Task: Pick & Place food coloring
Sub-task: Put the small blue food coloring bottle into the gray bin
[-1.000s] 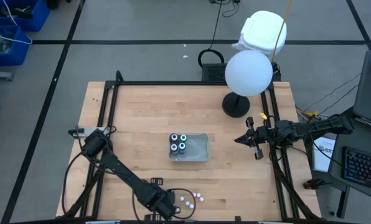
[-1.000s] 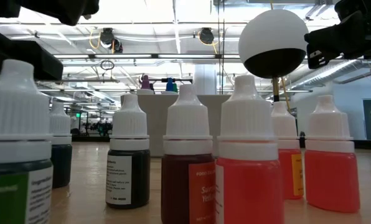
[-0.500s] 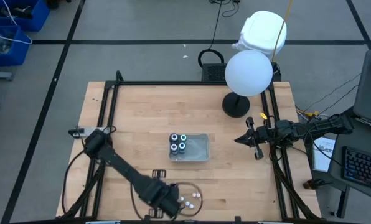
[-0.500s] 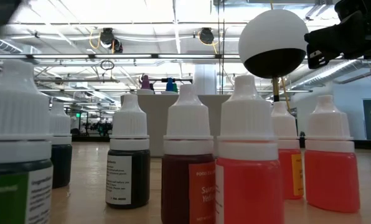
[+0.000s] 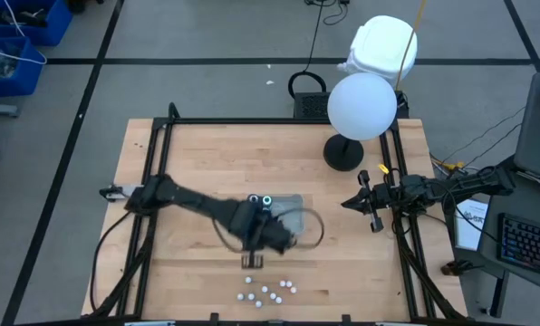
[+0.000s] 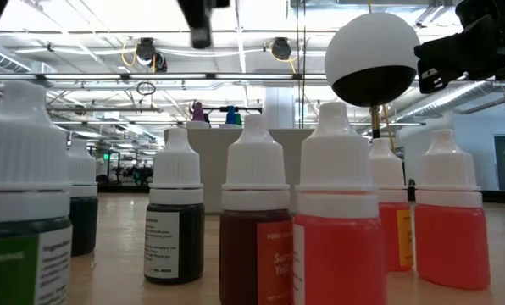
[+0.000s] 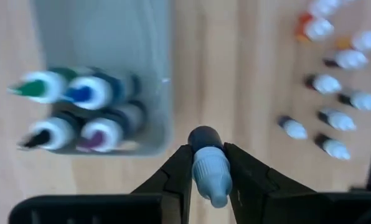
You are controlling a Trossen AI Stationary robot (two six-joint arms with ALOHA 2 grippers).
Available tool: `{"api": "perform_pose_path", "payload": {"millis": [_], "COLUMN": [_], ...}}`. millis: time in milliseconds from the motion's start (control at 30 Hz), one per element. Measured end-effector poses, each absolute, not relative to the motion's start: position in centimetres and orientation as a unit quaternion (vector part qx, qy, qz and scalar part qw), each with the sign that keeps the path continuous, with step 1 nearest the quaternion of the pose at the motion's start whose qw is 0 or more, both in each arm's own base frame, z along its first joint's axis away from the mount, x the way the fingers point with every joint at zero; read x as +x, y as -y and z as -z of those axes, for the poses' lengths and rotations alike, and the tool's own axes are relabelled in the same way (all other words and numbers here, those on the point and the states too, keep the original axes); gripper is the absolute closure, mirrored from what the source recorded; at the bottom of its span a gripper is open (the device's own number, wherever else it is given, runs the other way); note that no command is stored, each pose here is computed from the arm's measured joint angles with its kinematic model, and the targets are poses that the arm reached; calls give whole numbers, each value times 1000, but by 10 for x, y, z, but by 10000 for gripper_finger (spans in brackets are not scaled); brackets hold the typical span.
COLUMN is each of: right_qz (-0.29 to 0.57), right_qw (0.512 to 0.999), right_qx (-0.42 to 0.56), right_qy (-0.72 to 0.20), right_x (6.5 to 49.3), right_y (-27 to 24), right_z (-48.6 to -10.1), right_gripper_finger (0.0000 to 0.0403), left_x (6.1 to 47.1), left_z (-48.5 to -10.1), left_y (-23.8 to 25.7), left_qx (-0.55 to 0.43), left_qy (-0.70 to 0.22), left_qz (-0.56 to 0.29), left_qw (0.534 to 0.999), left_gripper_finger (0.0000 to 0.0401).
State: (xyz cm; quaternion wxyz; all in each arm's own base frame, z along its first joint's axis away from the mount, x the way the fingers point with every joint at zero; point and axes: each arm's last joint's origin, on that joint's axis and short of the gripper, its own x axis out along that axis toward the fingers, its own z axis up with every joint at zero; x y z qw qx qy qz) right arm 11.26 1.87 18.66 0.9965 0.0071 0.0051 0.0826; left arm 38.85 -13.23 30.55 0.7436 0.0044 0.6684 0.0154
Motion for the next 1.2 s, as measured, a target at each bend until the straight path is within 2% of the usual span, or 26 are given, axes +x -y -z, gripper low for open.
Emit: {"api": "perform_pose_path", "payload": {"millis": [167, 433, 800, 1200], "right_qz": [-82, -82, -82, -82], "right_qw": [997, 997, 997, 997], "right_qx": [7, 6, 3, 1], "right_qy": [-5, -5, -5, -8], "right_x": [113, 113, 113, 113], "right_y": [-19, -19, -19, -19], "right_z": [-187, -187, -187, -186], "right_gripper_finger": [403, 403, 403, 403], "left_x": [401, 424, 441, 466], "left_z": [-307, -310, -312, -251], "left_y": [97, 59, 15, 13], "left_qx": [11, 25, 15, 43], "left_qy": [-660, -599, -550, -606], "left_qz": [-13, 27, 0, 5], "left_qw": [751, 800, 835, 794], "left_gripper_finger": [316, 315, 314, 314]}}
